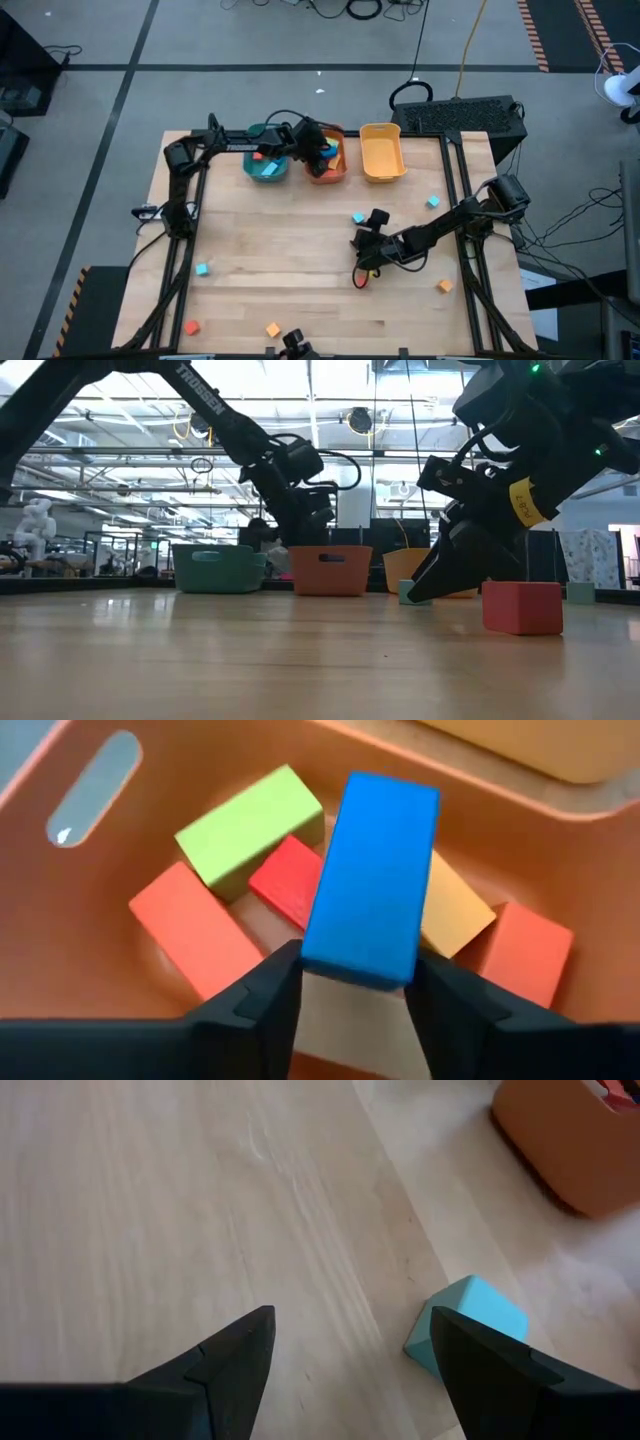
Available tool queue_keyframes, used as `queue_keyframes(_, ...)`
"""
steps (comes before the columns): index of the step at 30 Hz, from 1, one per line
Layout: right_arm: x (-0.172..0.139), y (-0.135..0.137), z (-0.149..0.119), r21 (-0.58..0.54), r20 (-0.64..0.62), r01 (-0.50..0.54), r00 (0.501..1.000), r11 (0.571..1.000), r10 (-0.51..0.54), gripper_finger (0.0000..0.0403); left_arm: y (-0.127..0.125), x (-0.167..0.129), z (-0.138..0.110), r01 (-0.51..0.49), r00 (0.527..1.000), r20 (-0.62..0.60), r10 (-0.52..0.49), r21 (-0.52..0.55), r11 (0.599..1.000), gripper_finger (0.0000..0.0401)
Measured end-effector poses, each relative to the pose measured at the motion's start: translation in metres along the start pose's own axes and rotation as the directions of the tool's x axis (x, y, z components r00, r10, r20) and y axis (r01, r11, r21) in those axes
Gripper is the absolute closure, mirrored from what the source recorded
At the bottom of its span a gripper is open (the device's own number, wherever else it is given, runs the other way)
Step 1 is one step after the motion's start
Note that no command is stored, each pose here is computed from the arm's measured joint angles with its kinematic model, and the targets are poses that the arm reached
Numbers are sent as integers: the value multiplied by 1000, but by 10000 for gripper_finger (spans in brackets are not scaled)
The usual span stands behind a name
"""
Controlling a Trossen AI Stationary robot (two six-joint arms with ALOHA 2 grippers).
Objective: Sort blocks by size
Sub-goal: Put the blue thick rectangular block into the orange bin, then put the right light blue cube block into the yellow bin
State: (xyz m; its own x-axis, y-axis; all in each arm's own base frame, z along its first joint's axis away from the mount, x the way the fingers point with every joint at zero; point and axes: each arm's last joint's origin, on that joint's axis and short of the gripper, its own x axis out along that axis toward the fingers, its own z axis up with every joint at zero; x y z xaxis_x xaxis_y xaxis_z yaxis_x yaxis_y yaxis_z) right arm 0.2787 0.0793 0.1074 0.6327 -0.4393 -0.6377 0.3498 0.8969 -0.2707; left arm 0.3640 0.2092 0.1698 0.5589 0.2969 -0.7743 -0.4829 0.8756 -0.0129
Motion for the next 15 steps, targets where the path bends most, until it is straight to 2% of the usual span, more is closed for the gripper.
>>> queue_keyframes(5, 0, 0, 0, 13, 0, 0, 1000, 1000, 0, 147, 0, 0, 0, -13, 1000, 4, 13, 0, 1000, 194)
queue_keyframes(11, 0, 0, 0, 19, 6, 4, 1000, 1000, -5, 147, 0, 0, 1, -13, 1000, 5, 13, 1, 1000, 189)
queue_keyframes(15, 0, 0, 1, 20, 8, 4, 1000, 1000, -4, 147, -4, -12, 7, -9, 999, 36, 9, 6, 1000, 188)
